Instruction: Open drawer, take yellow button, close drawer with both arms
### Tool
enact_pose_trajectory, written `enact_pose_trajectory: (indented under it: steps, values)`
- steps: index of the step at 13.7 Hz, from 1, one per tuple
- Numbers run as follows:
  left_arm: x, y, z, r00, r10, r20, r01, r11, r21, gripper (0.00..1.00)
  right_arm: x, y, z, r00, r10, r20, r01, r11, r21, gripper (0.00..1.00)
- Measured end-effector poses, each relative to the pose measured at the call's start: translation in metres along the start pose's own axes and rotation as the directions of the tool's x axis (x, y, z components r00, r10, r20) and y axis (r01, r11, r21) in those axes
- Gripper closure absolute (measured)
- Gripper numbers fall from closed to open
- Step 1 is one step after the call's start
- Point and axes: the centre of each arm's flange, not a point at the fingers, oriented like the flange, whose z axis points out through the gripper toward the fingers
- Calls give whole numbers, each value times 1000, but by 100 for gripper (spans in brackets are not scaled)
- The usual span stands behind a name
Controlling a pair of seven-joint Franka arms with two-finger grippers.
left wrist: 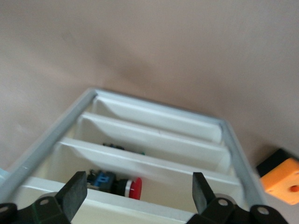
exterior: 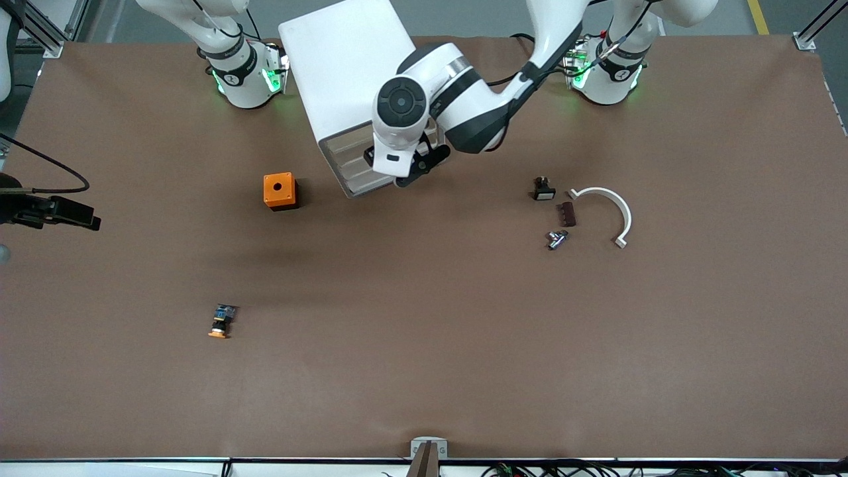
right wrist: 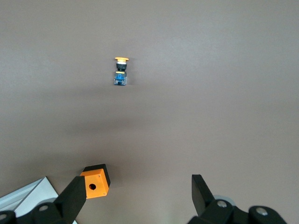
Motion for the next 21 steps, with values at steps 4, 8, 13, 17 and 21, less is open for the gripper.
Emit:
enact_pose_trajectory:
  steps: [4, 8, 13, 17, 21]
  values:
    - [74, -54, -133, 998, 47, -34, -50, 996, -81, 0, -22, 6, -14, 998, 9, 63, -10, 1000, 7, 0]
    - [132, -163, -245, 979, 193, -70, -196, 980, -42, 0, -52, -4, -57, 1000, -10, -10, 10, 1000, 8, 0]
    - [214, -256, -284, 937, 340, -76, -334, 939, 77, 0, -68, -2, -54, 998, -6, -58, 6, 1000, 8, 0]
    - [280, -329, -306, 890, 452, -66, -448, 892, 70, 0, -89, -2, -50, 995, -5, -100, 6, 1000, 9, 0]
    - [302, -379, -306, 854, 516, -66, -510, 855, 90, 0, -92, -2, -49, 995, -4, -102, 5, 1000, 9, 0]
